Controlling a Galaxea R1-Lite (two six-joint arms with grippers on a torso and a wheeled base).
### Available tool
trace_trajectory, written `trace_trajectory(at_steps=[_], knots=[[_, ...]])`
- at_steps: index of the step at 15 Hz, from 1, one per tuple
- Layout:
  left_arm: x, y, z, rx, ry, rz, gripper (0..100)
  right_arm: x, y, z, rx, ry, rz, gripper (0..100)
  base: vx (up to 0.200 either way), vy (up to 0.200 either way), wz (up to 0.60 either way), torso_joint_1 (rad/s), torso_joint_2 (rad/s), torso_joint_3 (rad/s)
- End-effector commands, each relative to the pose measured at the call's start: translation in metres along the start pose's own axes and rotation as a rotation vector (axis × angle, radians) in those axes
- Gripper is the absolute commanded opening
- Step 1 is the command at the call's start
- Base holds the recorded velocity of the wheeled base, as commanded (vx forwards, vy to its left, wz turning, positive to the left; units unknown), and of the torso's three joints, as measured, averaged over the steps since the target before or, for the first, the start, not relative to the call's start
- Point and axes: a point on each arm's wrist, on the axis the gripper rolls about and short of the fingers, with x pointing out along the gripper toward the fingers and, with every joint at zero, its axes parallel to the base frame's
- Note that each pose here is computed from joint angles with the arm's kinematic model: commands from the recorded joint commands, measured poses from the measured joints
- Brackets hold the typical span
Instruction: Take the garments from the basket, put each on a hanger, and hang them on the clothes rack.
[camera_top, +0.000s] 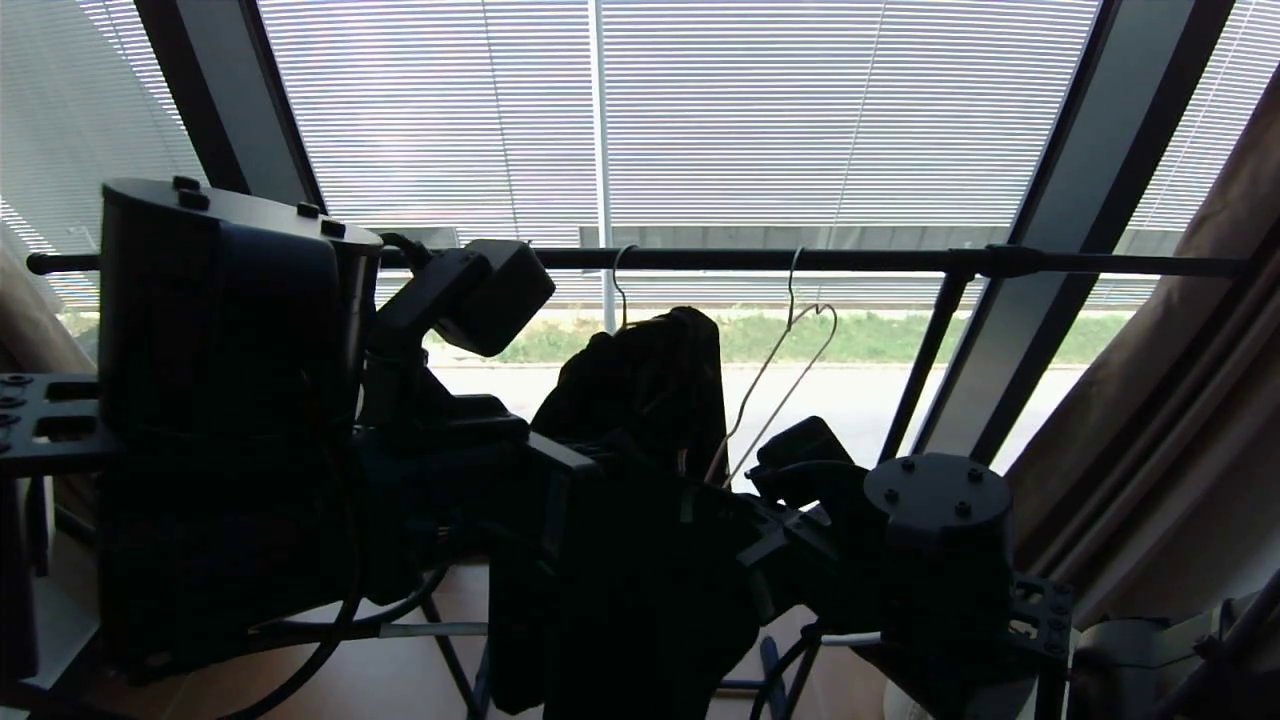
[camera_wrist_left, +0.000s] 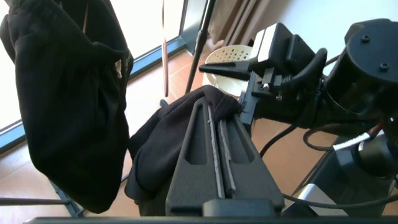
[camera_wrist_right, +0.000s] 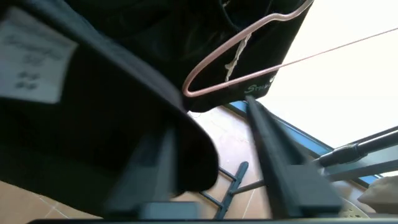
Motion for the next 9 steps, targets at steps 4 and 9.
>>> trace_trajectory(at_steps=[4, 9], knots=[[0.008, 0.013, -0.036, -0.013, 0.121, 0.039, 0, -0.016, -0.040, 0.036, 0.072, -0.127, -0.101, 0, 0.000, 0.000, 0.00, 0.000, 0.00, 0.000], [0.022, 0.015, -0.061, 0.024, 0.145, -0.055, 0, -0.049, -0.053, 0.061, 0.058, -0.241, -0.116, 0, 0.000, 0.000, 0.00, 0.000, 0.00, 0.000]])
